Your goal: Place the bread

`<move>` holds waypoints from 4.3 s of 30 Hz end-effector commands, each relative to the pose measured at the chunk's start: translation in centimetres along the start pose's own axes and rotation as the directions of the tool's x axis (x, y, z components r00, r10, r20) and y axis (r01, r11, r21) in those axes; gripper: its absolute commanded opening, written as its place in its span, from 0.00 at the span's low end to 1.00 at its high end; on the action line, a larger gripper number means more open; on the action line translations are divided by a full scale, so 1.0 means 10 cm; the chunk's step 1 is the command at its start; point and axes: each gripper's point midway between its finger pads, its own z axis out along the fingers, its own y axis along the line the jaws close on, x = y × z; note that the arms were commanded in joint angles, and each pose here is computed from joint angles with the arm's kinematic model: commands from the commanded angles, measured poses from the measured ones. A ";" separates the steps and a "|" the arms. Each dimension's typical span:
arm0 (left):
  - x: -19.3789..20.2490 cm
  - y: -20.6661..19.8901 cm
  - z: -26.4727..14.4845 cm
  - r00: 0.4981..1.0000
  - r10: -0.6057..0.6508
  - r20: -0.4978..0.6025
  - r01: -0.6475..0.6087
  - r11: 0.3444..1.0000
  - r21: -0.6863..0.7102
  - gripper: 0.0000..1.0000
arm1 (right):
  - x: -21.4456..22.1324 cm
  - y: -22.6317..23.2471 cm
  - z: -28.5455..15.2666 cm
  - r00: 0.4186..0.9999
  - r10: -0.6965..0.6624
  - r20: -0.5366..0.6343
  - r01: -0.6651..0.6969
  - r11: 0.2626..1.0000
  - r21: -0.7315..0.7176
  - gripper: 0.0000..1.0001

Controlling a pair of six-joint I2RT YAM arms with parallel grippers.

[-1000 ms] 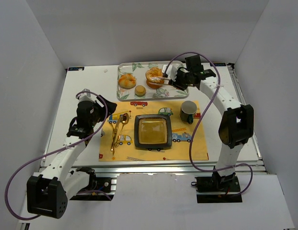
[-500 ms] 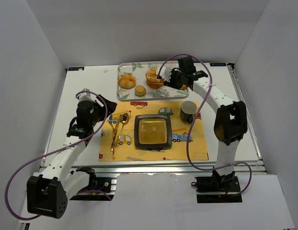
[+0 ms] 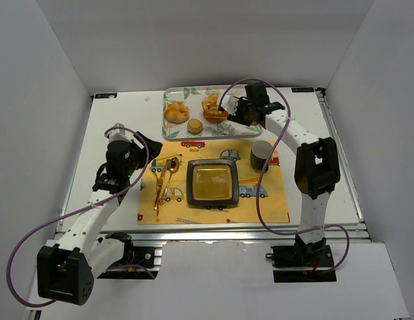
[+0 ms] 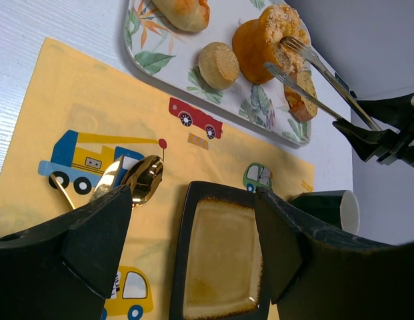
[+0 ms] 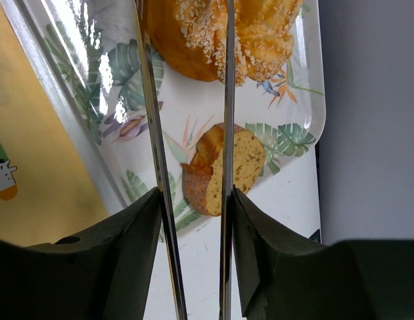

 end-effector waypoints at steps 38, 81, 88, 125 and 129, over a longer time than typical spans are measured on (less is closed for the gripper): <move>-0.10 -0.07 -0.12 0.999 -0.012 0.045 0.011 1.000 0.029 0.83 | -0.14 -0.04 -0.01 1.000 -0.030 -0.002 0.030 0.996 0.086 0.26; -0.17 -0.13 -0.19 0.998 -0.011 0.068 0.008 0.999 0.037 0.83 | -0.34 2.18 -2.14 0.935 0.067 0.347 0.084 0.912 -0.401 0.50; -0.17 -0.12 -0.21 0.998 -0.008 0.065 0.005 0.999 0.035 0.83 | -0.50 2.11 -2.29 0.917 0.085 0.389 0.084 0.913 -0.399 0.50; -0.21 -0.09 -0.22 0.995 -0.037 0.091 0.036 0.999 0.013 0.83 | -0.67 0.38 0.03 0.280 0.960 -0.024 -0.923 0.262 -0.283 0.48; -0.22 -0.09 -0.19 0.996 -0.036 0.084 0.035 0.999 0.007 0.83 | -0.62 0.51 0.07 0.215 0.974 -0.075 -0.938 0.185 -0.294 0.50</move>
